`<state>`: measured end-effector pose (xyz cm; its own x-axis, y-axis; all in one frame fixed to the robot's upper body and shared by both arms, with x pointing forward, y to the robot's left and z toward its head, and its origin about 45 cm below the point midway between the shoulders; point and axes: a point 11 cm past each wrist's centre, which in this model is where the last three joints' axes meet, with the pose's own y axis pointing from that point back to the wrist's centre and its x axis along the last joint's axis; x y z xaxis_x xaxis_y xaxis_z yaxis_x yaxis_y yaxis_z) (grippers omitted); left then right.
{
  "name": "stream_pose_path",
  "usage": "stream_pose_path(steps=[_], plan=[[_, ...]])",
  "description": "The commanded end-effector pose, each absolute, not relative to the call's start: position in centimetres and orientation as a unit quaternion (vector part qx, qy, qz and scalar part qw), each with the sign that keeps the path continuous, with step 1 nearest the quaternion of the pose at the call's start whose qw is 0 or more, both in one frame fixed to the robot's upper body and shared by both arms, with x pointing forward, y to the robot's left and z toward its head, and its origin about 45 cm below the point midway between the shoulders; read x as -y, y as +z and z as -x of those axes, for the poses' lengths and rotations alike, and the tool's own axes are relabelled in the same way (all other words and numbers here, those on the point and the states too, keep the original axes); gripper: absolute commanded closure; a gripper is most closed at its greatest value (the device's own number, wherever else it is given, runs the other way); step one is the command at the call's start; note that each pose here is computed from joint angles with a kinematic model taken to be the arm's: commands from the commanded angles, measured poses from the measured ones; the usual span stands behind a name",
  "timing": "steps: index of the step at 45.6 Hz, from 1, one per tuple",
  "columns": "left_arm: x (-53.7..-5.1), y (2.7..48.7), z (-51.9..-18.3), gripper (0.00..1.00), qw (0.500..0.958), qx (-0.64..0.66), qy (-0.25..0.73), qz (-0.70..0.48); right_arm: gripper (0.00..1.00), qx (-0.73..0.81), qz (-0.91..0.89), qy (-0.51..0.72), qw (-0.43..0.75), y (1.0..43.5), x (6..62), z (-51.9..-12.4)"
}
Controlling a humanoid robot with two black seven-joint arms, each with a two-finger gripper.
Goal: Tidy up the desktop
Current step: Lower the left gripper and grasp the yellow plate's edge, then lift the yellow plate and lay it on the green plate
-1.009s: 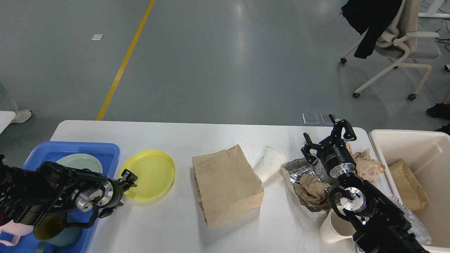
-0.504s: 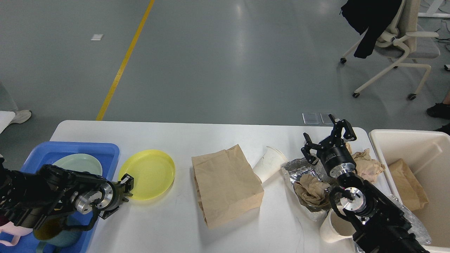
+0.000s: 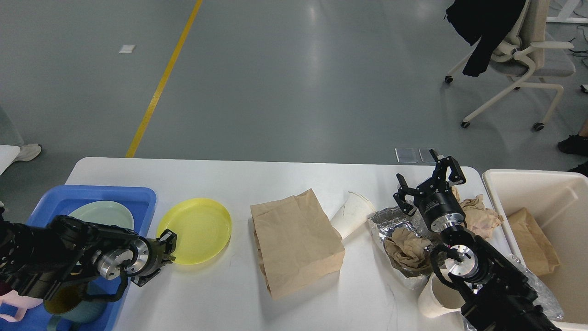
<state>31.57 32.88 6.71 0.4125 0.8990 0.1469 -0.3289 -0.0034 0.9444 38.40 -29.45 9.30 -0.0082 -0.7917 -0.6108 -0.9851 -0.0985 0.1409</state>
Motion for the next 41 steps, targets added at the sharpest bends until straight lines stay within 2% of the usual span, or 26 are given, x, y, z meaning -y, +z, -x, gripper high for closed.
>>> stream_pose_path(steps=[1, 8, 19, 27, 36, 41], plan=[[-33.1, 8.1, -31.9, 1.00, 0.660, -0.272, 0.464, -0.525, 0.00, -0.650, 0.684, 0.286, 0.169, 9.3, 29.5, -38.4], [-34.5, 12.6, -32.4, 1.00, 0.663, -0.257, 0.454, -0.537, 0.00, -0.650, 0.684, 0.286, 0.169, 9.3, 29.5, -38.4], [-33.7, 21.9, -32.5, 1.00, 0.686, -0.219, 0.435, -0.540, 0.00, -0.650, 0.684, 0.286, 0.169, 9.3, 29.5, -38.4], [-33.1, 26.9, -32.4, 1.00, 0.693, -0.191, 0.433, -0.544, 0.00, -0.650, 0.684, 0.286, 0.169, 9.3, 29.5, -38.4], [-33.3, 28.9, -32.1, 1.00, 0.704, -0.198, 0.416, -0.540, 0.00, -0.650, 0.684, 0.286, 0.169, 9.3, 29.5, -38.4], [-35.2, 29.0, -32.1, 1.00, 0.692, -0.206, 0.432, -0.541, 0.00, -0.650, 0.684, 0.286, 0.169, 9.3, 29.5, -38.4]])
